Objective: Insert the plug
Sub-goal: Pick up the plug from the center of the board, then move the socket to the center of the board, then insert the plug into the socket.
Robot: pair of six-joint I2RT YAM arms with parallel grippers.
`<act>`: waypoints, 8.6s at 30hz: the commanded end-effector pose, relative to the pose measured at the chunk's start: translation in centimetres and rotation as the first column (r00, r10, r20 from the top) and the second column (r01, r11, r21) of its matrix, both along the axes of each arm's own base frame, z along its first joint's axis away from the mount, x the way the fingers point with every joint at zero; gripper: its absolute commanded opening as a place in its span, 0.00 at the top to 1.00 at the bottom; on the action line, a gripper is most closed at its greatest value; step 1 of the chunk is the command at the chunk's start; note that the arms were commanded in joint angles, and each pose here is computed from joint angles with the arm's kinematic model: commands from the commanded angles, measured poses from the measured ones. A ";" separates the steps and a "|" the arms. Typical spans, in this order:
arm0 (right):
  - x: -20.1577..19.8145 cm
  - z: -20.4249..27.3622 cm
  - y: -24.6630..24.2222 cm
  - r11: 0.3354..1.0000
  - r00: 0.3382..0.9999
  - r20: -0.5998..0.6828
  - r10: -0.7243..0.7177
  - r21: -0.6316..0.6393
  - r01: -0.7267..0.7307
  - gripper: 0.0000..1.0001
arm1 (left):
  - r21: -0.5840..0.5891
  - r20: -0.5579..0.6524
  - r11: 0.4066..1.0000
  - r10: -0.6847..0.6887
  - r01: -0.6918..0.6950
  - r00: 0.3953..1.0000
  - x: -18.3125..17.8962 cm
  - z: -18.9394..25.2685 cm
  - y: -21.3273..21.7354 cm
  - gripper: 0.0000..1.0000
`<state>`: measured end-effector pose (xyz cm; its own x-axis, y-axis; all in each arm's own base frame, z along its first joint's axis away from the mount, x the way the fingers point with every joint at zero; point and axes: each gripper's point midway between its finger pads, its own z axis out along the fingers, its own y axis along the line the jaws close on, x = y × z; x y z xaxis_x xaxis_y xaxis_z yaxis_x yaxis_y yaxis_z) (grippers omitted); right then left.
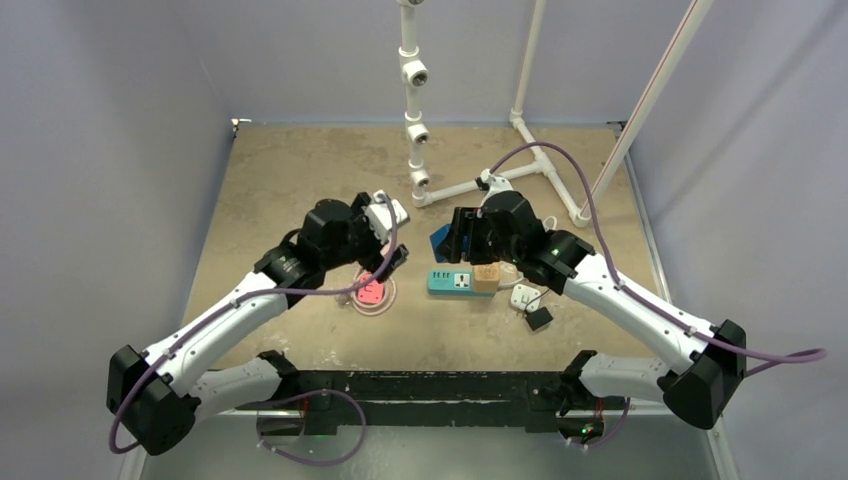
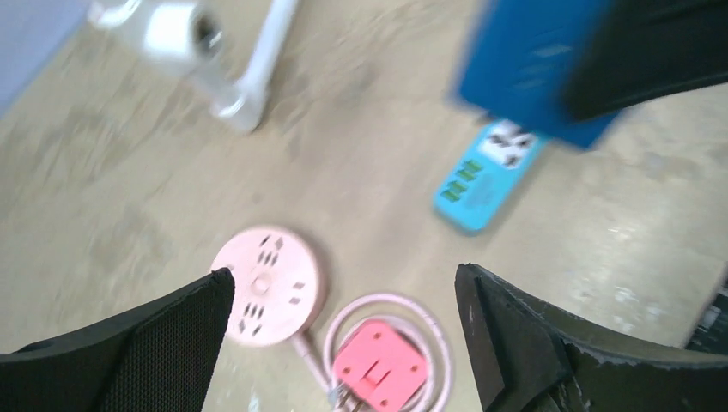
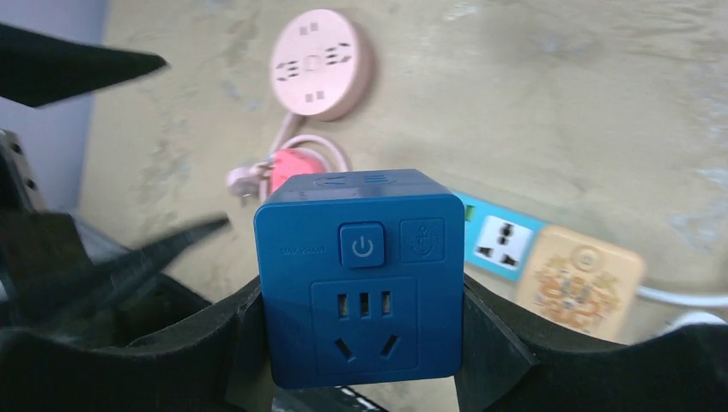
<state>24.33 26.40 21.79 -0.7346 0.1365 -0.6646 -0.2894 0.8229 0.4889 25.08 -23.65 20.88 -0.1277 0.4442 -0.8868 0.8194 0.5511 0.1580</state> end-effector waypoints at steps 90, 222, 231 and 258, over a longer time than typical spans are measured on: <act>0.0 2.4 -3.6 0.995 0.989 0.125 -0.077 -0.050 0.083 1.00 | 0.533 -0.472 0.773 -0.066 0.345 0.879 2.4 -20.2 13.6 0.79; -5.1 -12.0 12.4 0.838 0.987 -0.032 0.154 -0.525 -0.148 1.00 | 0.220 -0.423 0.896 0.443 -0.385 0.790 6.9 -9.1 19.7 0.01; -5.4 -12.5 12.4 0.831 0.987 -0.042 0.156 -0.535 -0.154 1.00 | 0.214 -0.430 0.898 0.440 -0.384 0.788 6.8 -9.2 19.6 0.01; -6.5 -15.4 10.9 0.794 0.983 -0.110 0.150 -0.579 -0.186 1.00 | 0.213 -0.443 0.902 0.431 -0.375 0.786 6.7 -9.4 19.4 0.01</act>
<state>18.73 38.49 8.19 -0.7218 -0.3780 -0.5798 -0.4458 0.8947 -0.0283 31.57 -4.05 10.82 -0.7219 0.3491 -0.5975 0.5054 0.8557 -0.1107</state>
